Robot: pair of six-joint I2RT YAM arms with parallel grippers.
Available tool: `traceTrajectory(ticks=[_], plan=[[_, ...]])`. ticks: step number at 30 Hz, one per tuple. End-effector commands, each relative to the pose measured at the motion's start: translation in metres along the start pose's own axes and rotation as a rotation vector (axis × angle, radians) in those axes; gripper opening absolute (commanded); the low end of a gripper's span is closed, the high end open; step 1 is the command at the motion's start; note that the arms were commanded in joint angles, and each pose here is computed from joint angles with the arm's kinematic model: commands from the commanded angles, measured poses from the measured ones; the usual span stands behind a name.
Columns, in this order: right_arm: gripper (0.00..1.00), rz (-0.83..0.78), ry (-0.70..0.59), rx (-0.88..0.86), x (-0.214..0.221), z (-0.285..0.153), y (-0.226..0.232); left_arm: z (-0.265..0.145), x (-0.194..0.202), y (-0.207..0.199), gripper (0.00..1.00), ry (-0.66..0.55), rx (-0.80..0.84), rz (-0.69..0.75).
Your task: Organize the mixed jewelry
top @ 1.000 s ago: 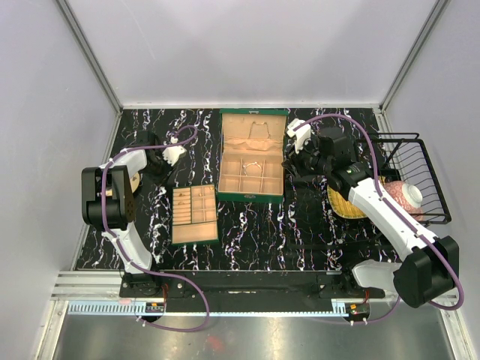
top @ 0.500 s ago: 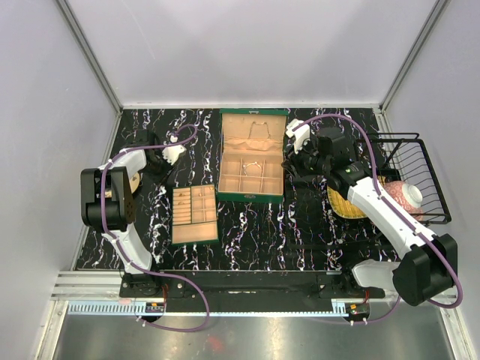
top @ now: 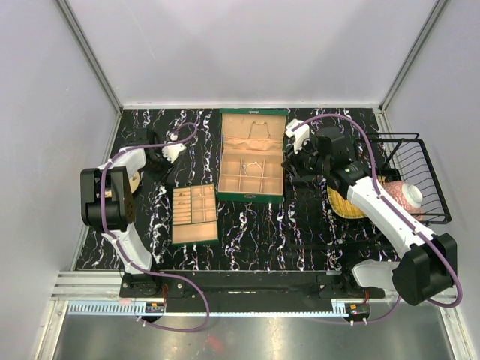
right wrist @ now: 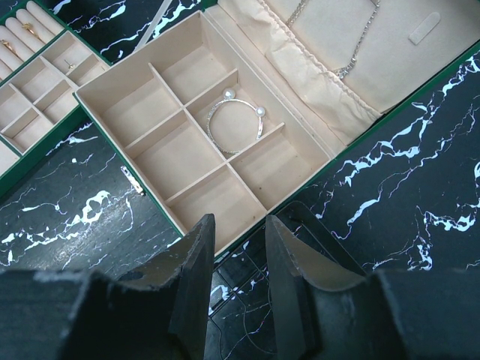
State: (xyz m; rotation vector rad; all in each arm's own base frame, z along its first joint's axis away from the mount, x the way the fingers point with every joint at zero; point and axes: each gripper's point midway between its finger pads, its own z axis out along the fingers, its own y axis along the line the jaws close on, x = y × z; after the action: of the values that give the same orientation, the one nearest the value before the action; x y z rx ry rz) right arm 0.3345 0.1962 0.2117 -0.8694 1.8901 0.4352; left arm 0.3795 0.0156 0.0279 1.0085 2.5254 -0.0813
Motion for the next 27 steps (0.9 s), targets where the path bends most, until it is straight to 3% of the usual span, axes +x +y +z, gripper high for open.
traceTrajectory(ticks=[1, 27], plan=[[0.40, -0.024, -0.026, 0.029, -0.007, 0.002, -0.008, -0.006, -0.018, 0.014, 0.32, -0.057, -0.020, 0.027], [0.40, -0.025, -0.023, 0.029, -0.006, 0.003, -0.009, 0.007, -0.009, 0.006, 0.32, -0.034, 0.021, 0.021]])
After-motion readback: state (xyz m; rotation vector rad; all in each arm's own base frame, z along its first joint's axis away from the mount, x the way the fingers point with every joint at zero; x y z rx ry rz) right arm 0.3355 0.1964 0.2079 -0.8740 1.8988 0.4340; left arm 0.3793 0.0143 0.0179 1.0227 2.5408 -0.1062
